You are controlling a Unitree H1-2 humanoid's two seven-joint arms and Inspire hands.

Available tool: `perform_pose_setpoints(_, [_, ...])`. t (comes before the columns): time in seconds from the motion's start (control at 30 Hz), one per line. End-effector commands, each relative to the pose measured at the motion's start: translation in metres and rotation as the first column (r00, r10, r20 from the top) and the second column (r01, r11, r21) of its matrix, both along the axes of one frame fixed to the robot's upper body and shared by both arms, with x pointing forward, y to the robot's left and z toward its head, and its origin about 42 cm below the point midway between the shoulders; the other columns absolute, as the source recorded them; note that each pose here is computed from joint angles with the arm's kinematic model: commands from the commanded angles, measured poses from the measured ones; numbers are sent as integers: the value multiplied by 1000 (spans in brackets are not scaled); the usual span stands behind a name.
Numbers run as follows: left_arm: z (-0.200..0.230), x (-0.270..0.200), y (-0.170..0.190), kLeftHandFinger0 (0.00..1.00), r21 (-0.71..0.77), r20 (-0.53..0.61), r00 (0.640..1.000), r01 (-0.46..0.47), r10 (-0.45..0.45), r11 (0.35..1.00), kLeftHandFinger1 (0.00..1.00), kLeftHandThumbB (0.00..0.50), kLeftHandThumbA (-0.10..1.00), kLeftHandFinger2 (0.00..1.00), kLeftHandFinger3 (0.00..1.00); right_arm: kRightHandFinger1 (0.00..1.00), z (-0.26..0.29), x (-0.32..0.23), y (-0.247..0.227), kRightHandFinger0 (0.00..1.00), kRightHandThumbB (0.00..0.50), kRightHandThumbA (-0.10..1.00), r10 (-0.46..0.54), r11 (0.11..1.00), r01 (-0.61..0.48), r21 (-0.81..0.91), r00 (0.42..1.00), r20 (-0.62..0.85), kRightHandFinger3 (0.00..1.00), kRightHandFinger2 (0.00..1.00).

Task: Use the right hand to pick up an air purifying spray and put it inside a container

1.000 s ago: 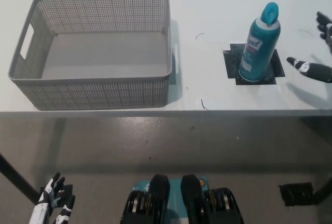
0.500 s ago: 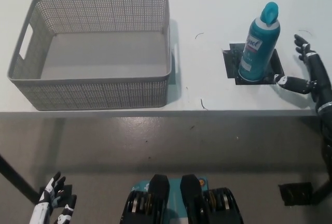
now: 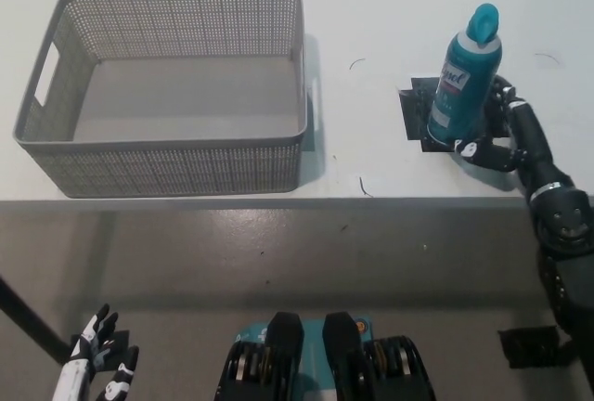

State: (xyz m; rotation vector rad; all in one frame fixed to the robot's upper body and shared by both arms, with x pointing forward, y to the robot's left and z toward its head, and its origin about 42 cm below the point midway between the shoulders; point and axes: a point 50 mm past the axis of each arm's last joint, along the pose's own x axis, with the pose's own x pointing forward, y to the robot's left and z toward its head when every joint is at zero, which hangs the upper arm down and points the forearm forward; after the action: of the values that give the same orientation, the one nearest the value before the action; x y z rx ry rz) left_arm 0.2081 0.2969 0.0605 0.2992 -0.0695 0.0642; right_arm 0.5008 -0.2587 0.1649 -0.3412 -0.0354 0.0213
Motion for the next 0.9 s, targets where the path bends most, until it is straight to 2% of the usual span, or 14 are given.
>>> perform_pose_setpoints(0.0, [9, -4, 4, 902, 25, 50, 999, 6, -7, 1000, 1000, 479, 670, 1000, 1000, 1000, 44, 23, 19, 1000, 500, 780, 50, 997, -56, 46, 989, 136, 1000, 1000])
perform_pose_setpoints(0.13, [8, -5, 5, 903, 15, 43, 999, 3, -4, 1000, 1000, 486, 678, 1000, 1000, 1000, 50, 32, 25, 1000, 500, 768, 63, 991, -80, 108, 986, 154, 1000, 1000])
perform_pose_setpoints(0.23, [9, -3, 6, 890, 29, 59, 998, 14, -16, 999, 1000, 483, 578, 1000, 1000, 1000, 53, 38, 24, 1000, 500, 800, 51, 991, -68, 117, 988, 143, 1000, 1000])
perform_pose_setpoints(0.3, [10, -2, 5, 900, 22, 58, 998, 14, -15, 1000, 1000, 471, 522, 1000, 1000, 1000, 60, 45, 26, 1000, 500, 755, 42, 988, -62, 140, 989, 140, 1000, 1000])
perform_pose_setpoints(0.4, [10, 3, 1, 913, 14, 65, 997, 28, -29, 1000, 1000, 475, 502, 1000, 1000, 1000, 74, 53, 27, 1000, 500, 734, 31, 990, -50, 135, 989, 144, 1000, 1000])
perform_pose_setpoints(0.6, [11, 10, -6, 919, 24, 61, 995, 73, -74, 997, 1000, 471, 437, 1000, 1000, 1000, 102, 63, 24, 1000, 500, 829, 15, 996, -30, 81, 983, 185, 1000, 1000])
perform_pose_setpoints(0.63, [11, 10, -5, 923, 24, 60, 995, 76, -77, 997, 1000, 476, 424, 1000, 1000, 1000, 109, 65, 27, 1000, 500, 804, 14, 997, -29, 72, 978, 207, 1000, 1000])
perform_pose_setpoints(0.67, [12, 10, -5, 930, 21, 55, 995, 78, -79, 997, 1000, 483, 396, 1000, 1000, 1000, 114, 67, 28, 1000, 463, 685, -1, 994, -24, 108, 976, 219, 1000, 1000])
perform_pose_setpoints(0.7, [13, 10, -5, 940, 17, 49, 995, 81, -82, 997, 1000, 475, 365, 1000, 1000, 1000, 121, 69, 31, 1000, 370, 339, -57, 973, 1, 231, 969, 238, 1000, 1000])
perform_pose_setpoints(0.73, [14, 12, -6, 932, 28, 52, 995, 88, -89, 996, 1000, 470, 366, 1000, 1000, 1000, 129, 72, 33, 1000, 334, -39, -143, 938, 49, 343, 956, 256, 938, 1000])
perform_pose_setpoints(0.77, [15, 14, -6, 932, 31, 54, 994, 90, -92, 995, 1000, 474, 350, 1000, 1000, 795, 133, 73, 35, 870, 312, -88, -166, 934, 65, 352, 950, 265, 748, 768])
perform_pose_setpoints(0.83, [17, 18, -6, 938, 20, 58, 994, 89, -90, 996, 1000, 484, 339, 1000, 1000, 536, 142, 77, 38, 598, 295, -100, -173, 928, 64, 368, 947, 272, 523, 551])
perform_pose_setpoints(0.87, [17, 19, -5, 939, 13, 59, 994, 86, -87, 996, 1000, 491, 336, 1000, 1000, 486, 146, 77, 39, 551, 292, -100, -174, 928, 59, 369, 942, 287, 492, 508])
